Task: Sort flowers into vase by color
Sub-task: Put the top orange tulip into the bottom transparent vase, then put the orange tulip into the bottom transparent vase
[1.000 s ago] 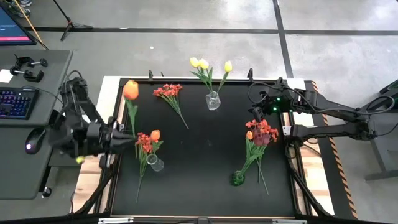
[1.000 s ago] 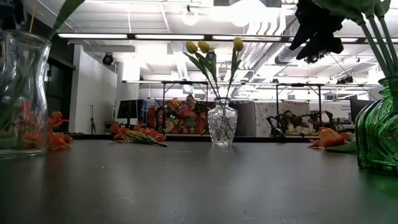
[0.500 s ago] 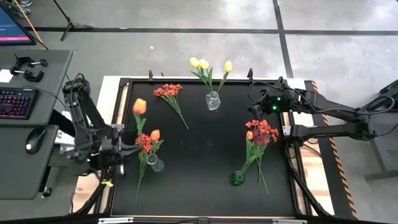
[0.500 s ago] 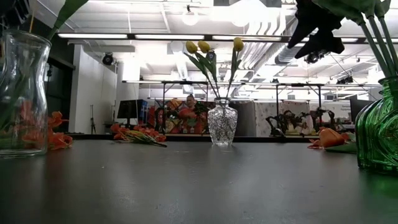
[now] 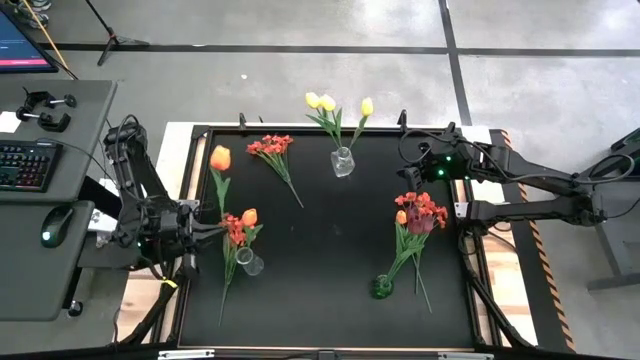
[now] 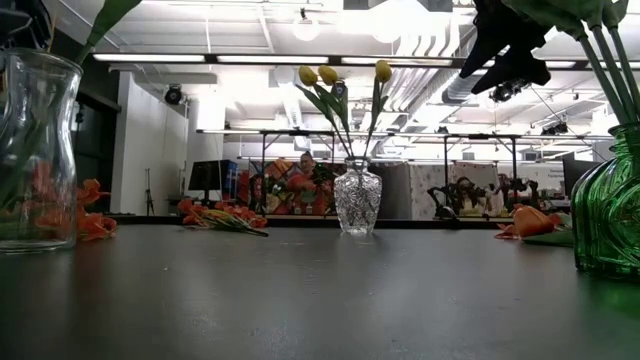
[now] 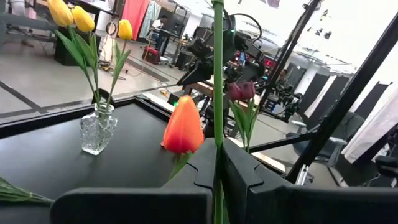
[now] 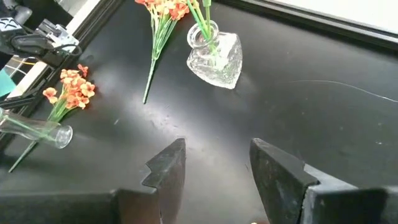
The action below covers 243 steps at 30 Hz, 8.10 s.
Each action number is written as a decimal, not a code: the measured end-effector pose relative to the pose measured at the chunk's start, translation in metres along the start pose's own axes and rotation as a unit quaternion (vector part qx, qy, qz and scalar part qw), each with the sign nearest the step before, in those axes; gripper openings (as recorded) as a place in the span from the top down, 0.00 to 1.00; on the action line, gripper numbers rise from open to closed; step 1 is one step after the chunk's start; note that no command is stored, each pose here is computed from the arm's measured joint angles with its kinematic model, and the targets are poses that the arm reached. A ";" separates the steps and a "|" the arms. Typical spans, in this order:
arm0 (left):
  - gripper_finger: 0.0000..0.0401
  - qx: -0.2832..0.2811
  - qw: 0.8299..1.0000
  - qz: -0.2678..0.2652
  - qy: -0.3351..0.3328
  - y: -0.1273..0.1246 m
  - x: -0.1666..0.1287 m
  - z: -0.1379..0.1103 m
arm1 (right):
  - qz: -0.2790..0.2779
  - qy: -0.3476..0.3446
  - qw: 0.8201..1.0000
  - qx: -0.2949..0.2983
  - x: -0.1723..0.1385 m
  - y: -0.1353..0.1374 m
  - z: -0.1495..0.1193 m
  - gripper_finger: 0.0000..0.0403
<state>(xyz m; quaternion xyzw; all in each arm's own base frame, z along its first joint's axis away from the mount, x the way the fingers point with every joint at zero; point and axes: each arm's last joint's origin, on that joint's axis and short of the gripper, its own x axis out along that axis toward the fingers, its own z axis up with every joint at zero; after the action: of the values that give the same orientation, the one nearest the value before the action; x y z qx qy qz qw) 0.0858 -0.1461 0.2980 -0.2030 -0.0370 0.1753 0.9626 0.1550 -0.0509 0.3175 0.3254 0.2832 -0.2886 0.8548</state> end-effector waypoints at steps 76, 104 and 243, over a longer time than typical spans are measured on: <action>1.00 -0.034 0.994 0.094 -0.045 0.017 0.040 -0.076 | 0.001 -0.001 1.000 -0.028 0.000 0.000 0.000 0.58; 1.00 0.083 0.989 0.043 0.118 0.017 0.039 -0.086 | 0.001 -0.002 1.000 -0.030 0.000 0.000 0.000 0.58; 0.52 -0.167 0.865 -0.396 0.259 0.090 0.113 0.114 | 0.029 0.006 0.998 -0.054 0.000 0.003 0.001 0.58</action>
<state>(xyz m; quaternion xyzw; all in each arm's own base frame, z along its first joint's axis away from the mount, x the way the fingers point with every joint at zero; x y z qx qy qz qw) 0.1461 0.0143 0.3663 -0.3671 0.1077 -0.2889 0.8776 0.1569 -0.0498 0.3189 0.2882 0.2942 -0.2458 0.8775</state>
